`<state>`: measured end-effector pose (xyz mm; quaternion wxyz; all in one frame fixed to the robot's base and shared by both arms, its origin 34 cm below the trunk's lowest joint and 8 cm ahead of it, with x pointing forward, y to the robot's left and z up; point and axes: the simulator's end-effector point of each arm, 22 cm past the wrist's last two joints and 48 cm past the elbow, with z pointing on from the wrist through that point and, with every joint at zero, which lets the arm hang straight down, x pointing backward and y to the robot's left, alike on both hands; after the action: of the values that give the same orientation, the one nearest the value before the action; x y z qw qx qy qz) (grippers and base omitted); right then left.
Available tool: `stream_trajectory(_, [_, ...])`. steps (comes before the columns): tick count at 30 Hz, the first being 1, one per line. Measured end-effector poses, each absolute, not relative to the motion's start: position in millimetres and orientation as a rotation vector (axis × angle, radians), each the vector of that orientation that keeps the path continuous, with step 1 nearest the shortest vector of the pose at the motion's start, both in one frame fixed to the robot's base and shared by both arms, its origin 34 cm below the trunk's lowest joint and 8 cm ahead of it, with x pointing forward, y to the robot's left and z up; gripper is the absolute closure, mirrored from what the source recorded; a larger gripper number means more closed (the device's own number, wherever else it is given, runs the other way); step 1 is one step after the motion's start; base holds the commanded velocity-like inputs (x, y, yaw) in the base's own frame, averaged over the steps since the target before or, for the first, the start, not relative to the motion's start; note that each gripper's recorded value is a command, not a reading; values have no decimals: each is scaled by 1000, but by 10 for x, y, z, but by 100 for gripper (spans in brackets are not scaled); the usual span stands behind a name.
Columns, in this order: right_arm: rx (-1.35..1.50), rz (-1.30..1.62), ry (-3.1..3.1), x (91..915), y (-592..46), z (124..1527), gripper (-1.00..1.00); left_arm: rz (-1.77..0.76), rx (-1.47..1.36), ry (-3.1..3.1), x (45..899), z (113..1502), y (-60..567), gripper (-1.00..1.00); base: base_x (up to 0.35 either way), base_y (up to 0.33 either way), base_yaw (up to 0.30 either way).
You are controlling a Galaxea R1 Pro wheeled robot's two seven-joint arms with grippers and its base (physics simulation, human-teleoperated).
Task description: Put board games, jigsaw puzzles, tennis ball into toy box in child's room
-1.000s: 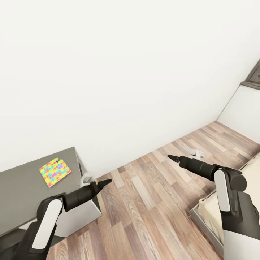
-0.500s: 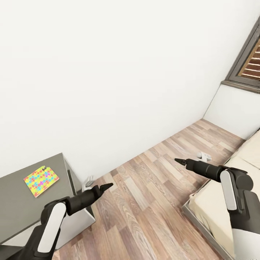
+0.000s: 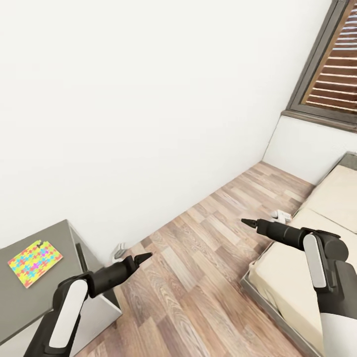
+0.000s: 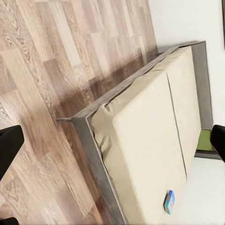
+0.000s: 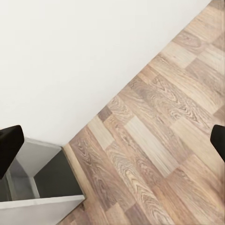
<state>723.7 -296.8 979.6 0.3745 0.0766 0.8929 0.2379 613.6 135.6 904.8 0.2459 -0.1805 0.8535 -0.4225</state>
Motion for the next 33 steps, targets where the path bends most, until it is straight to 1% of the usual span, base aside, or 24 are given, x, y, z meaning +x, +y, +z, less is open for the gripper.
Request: stream_trajectory(33, [184, 612, 2249, 7324, -2963, 9740, -100, -1165, -517, 2340, 6243, 8737, 1357, -100, 0, 0, -184])
